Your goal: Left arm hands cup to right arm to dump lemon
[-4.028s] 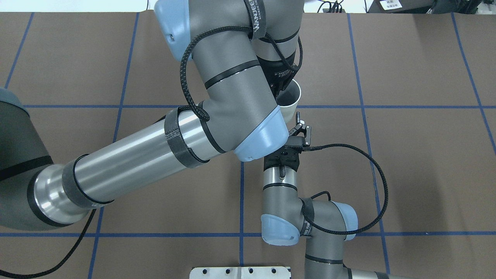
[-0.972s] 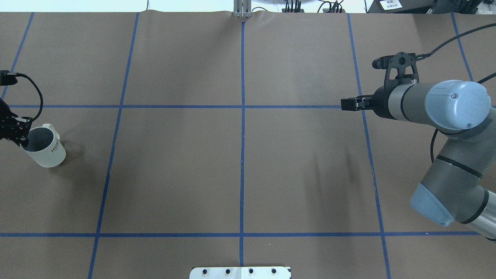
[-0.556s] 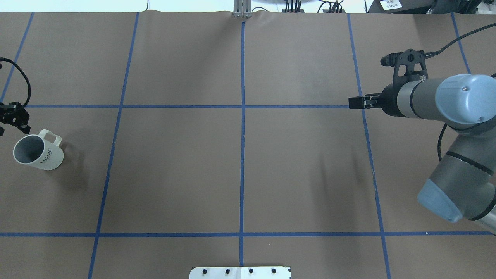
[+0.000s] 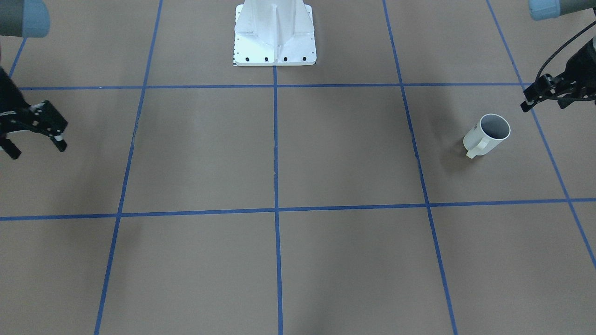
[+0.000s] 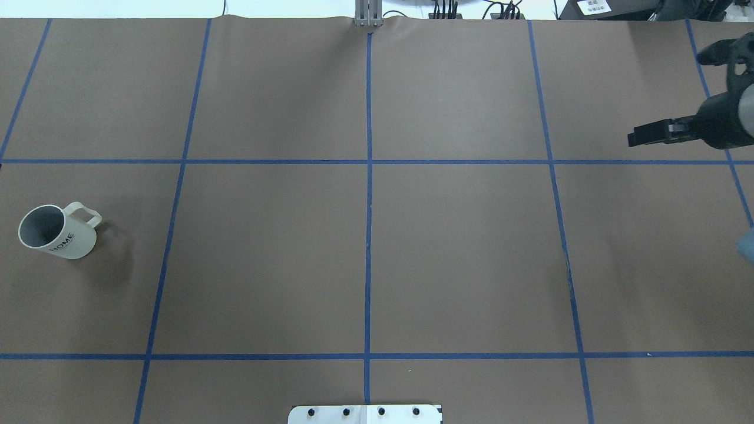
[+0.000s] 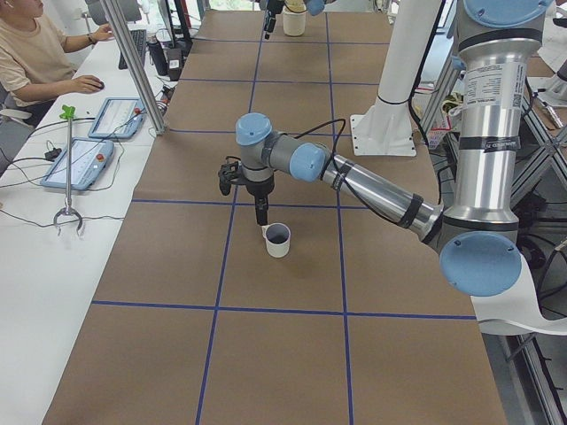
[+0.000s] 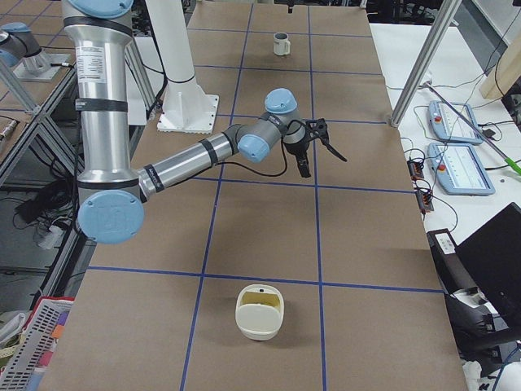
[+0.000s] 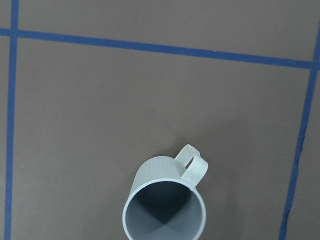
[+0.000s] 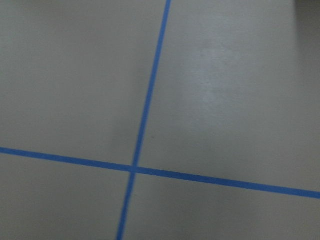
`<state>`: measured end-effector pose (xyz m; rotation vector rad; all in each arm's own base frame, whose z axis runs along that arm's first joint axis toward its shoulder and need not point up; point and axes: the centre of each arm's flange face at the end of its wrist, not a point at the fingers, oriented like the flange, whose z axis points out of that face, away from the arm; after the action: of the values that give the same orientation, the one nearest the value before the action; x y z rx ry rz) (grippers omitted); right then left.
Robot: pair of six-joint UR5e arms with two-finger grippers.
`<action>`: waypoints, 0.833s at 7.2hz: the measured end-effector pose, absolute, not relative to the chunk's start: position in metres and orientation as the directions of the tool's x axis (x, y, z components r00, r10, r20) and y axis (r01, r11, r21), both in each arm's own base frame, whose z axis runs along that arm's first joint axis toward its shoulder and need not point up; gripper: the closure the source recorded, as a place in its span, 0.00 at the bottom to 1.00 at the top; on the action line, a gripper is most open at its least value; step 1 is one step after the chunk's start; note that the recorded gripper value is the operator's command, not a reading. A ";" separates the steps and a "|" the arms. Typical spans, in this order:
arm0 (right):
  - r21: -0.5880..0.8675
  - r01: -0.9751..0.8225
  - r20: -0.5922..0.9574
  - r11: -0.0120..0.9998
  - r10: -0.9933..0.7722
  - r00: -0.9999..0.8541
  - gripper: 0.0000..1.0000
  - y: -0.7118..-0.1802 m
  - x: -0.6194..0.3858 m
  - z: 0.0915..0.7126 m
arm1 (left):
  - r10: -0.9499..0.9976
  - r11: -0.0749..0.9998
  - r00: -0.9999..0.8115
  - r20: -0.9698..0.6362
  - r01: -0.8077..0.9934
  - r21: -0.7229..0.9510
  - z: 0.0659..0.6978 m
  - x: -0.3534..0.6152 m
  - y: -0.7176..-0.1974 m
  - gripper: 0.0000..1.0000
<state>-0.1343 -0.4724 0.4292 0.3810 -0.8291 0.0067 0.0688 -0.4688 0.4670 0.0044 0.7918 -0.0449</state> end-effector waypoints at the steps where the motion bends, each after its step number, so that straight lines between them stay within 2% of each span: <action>1: 0.336 -0.100 0.695 0.936 -0.175 0.697 0.00 -0.465 -0.081 0.458 | 0.010 0.999 0.713 -0.701 0.016 0.031 0.491 0.038 -0.473 0.00; 4: 0.233 -0.037 0.689 0.972 -0.138 0.711 0.00 -0.439 0.032 0.515 | 0.070 0.997 0.729 -0.681 -0.023 0.078 0.554 -0.032 -0.471 0.00; 6: 0.150 -0.018 0.700 0.988 -0.094 0.708 0.00 -0.437 0.047 0.526 | 0.062 0.997 0.733 -0.677 -0.016 0.074 0.567 -0.048 -0.464 0.00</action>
<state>0.0465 -0.4369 0.5257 0.1500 -0.7838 -0.0422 -0.0478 -0.4638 0.5669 0.0642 0.7468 0.0430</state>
